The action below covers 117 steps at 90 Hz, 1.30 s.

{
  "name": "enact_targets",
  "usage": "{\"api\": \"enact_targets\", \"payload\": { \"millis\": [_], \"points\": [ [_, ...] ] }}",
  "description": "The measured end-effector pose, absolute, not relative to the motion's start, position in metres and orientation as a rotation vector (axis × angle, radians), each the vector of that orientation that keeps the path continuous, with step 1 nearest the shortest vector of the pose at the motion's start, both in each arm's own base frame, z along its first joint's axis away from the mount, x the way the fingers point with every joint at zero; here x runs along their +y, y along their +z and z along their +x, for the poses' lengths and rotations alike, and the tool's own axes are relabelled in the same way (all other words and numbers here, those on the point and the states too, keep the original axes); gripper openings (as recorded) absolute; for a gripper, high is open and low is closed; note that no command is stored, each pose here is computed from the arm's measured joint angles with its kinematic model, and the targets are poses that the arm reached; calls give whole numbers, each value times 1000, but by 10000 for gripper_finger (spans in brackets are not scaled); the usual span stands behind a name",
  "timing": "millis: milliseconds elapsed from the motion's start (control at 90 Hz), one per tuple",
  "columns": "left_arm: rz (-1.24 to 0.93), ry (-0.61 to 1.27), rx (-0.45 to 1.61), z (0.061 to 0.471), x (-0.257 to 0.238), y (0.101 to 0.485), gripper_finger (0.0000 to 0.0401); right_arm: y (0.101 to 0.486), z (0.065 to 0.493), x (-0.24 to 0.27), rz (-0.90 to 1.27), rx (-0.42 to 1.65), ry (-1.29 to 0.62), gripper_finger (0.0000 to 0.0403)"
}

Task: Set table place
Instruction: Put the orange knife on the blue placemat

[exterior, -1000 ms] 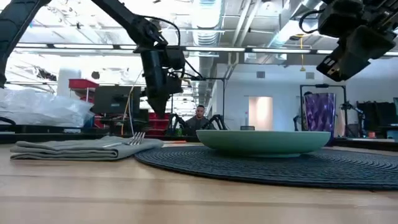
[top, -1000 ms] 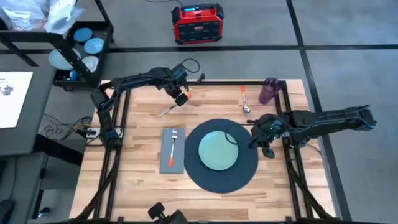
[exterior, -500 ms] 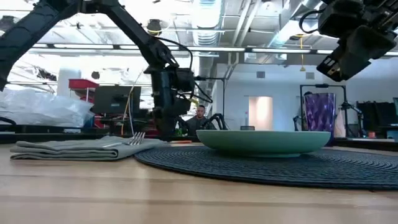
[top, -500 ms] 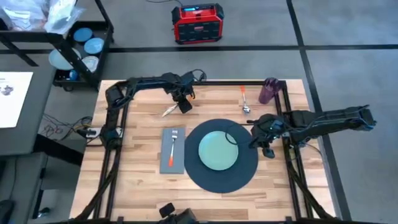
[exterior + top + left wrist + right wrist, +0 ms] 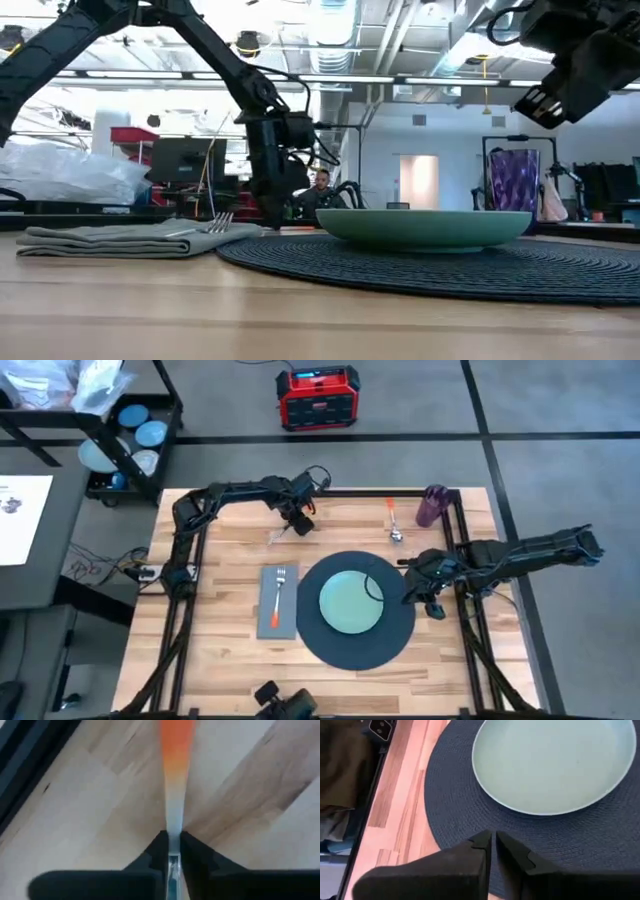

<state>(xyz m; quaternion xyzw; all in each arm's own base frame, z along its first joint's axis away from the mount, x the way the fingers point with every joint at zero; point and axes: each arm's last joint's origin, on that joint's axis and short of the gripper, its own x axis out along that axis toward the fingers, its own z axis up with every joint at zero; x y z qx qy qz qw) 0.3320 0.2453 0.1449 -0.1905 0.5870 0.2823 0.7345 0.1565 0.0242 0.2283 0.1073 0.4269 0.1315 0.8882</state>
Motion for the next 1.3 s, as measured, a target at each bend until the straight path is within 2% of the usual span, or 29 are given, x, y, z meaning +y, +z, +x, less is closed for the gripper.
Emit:
{"api": "enact_targets", "payload": {
  "millis": [222, 656, 922, 1056, 1300],
  "points": [
    [-383, 592, 1314, 336, 242, 140, 4, 231, 159, 28, 220, 855, 292, 16],
    [-159, 529, 1362, 361, 236, 200, 3, 230, 158, 27, 229, 861, 258, 16],
    [-127, 524, 1329, 367, 238, 202, 1, 230, 157, 32, 225, 877, 294, 16],
    [-100, 502, 1284, 368, 245, 203, 23, 229, 156, 36, 225, 883, 316, 16],
    [-164, 485, 1333, 354, 252, 192, 96, 230, 156, 37, 229, 883, 327, 16]
  ]
}}
